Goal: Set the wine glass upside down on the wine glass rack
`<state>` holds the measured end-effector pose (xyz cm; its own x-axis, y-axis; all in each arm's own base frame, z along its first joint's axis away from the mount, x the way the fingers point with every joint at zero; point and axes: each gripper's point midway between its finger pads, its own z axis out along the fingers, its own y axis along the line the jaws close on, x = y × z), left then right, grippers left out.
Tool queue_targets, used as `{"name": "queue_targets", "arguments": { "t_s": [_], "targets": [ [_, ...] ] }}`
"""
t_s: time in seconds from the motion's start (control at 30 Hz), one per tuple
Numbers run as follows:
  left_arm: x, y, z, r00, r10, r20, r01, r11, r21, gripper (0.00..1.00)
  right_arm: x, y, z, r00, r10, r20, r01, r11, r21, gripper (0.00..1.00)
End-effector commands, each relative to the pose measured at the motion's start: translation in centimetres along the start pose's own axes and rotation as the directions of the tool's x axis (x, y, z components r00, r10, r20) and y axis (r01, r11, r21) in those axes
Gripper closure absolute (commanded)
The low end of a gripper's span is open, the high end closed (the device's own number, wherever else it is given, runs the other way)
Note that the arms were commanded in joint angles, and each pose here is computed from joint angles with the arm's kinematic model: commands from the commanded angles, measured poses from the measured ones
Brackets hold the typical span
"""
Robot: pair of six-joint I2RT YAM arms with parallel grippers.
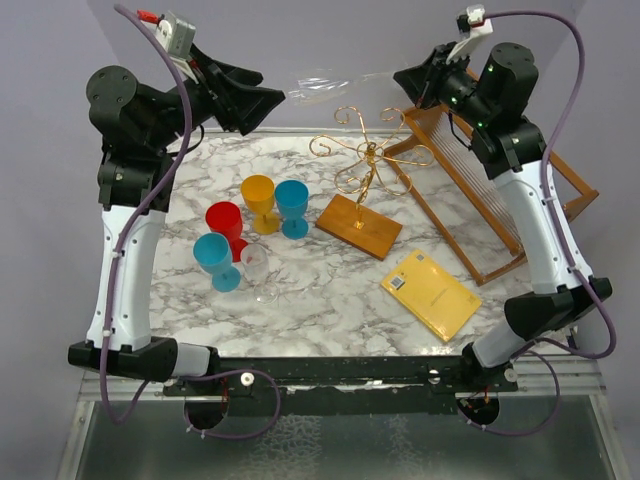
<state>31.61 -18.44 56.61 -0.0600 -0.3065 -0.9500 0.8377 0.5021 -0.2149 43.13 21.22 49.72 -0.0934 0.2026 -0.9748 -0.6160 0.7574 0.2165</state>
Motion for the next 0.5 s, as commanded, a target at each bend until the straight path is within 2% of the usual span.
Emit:
{"name": "queue_targets", "arguments": {
  "t_s": [0.0,0.23,0.47],
  "targets": [
    [-0.5,-0.8,-1.7,0.995,0.101,-0.014,-0.102,0.993,-0.057,0.27,-3.6,-3.3,-4.1,0.981,-0.181,0.069,0.162,0.961,0.223,0.99],
    [-0.4,1.4,-3.6,0.978,0.199,-0.064,-0.209,0.95,-0.233,0.23,-5.7,-8.3,-10.2,0.926,-0.375,0.025,0.321,0.823,0.468,0.99],
    [0.1,2.8,-5.4,0.947,0.292,-0.134,-0.321,0.89,-0.325,0.23,-8.7,-11.9,-17.2,0.83,-0.549,-0.095,0.466,0.592,0.657,0.99]
  ]
}}
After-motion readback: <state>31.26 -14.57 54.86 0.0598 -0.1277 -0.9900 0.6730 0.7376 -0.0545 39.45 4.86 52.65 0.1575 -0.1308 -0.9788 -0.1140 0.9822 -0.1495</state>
